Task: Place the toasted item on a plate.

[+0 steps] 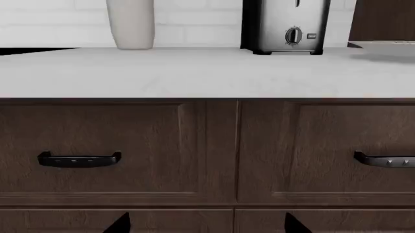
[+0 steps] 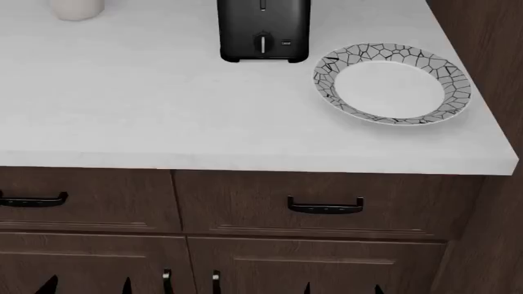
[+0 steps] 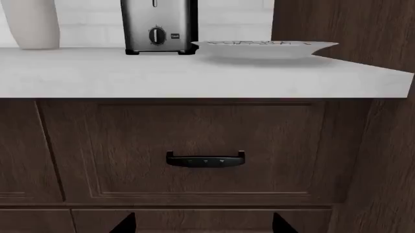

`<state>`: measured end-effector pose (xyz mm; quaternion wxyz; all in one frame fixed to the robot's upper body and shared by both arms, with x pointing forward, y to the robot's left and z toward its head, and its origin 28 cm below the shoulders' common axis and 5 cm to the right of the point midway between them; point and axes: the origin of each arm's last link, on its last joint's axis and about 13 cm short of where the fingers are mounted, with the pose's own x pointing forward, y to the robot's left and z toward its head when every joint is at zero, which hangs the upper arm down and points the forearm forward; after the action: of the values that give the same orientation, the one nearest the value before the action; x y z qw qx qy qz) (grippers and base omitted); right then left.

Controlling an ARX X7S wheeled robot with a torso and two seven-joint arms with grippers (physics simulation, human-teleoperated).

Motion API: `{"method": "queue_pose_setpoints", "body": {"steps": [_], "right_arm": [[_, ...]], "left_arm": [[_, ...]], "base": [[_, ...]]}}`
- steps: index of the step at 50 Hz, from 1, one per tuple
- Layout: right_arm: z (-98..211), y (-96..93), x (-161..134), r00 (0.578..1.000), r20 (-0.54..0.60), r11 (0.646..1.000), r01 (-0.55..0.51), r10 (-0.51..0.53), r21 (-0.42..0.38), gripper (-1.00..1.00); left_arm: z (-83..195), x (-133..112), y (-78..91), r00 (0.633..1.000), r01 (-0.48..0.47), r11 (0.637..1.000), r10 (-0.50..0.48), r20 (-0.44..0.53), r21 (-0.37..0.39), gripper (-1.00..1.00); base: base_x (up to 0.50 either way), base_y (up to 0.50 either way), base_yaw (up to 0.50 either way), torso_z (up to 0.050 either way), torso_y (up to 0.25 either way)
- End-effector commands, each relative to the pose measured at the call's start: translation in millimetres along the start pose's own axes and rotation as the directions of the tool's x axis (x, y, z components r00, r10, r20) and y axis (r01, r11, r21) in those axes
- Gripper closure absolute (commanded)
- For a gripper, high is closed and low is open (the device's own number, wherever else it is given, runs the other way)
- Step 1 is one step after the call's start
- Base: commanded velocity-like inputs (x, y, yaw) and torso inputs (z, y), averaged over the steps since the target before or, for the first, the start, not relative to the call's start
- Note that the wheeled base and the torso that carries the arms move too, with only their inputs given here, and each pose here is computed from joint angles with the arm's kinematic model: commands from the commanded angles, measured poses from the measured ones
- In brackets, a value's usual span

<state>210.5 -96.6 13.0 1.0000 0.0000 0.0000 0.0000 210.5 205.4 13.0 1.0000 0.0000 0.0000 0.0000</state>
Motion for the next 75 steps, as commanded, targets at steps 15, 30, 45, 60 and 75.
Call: {"method": "queue_pose_setpoints", "body": {"steps": [15,30,45,60,75], "right_arm": [[12.2,0.1,-4.2,1.0,0.02,0.999,-0.022,0.023,-0.023,-1.0],[31.4,0.7,-1.2,0.996,0.085,0.999,-0.03,0.032,-0.022,-1.0],[32.5,0.6,-0.3,0.995,0.092,0.999,-0.031,0.033,-0.022,-1.0],[39.1,-1.5,-0.2,0.994,0.108,0.999,-0.031,0.034,-0.031,-1.0],[63.3,-12.0,0.3,0.987,0.161,0.998,-0.001,0.011,-0.061,-1.0]], "left_arm": [[9.6,1.6,1.5,1.0,-0.011,1.0,0.011,0.0,0.0,-1.0],[24.8,-2.1,2.8,0.999,0.051,0.997,-0.052,0.008,0.065,-1.0],[32.0,-0.9,4.1,0.999,0.045,0.997,-0.046,0.028,0.061,-1.0],[46.5,1.2,7.5,0.997,0.026,0.998,-0.03,0.064,0.058,-1.0],[69.1,9.3,10.6,0.993,0.034,0.996,-0.042,0.108,0.079,-1.0]], "base": [[0.0,0.0,0.0,0.0,0.0],[0.0,0.0,0.0,0.03,0.0],[0.0,0.0,0.0,0.05,0.0],[0.0,0.0,0.0,0.05,0.0],[0.0,0.0,0.0,0.05,0.0]]}}
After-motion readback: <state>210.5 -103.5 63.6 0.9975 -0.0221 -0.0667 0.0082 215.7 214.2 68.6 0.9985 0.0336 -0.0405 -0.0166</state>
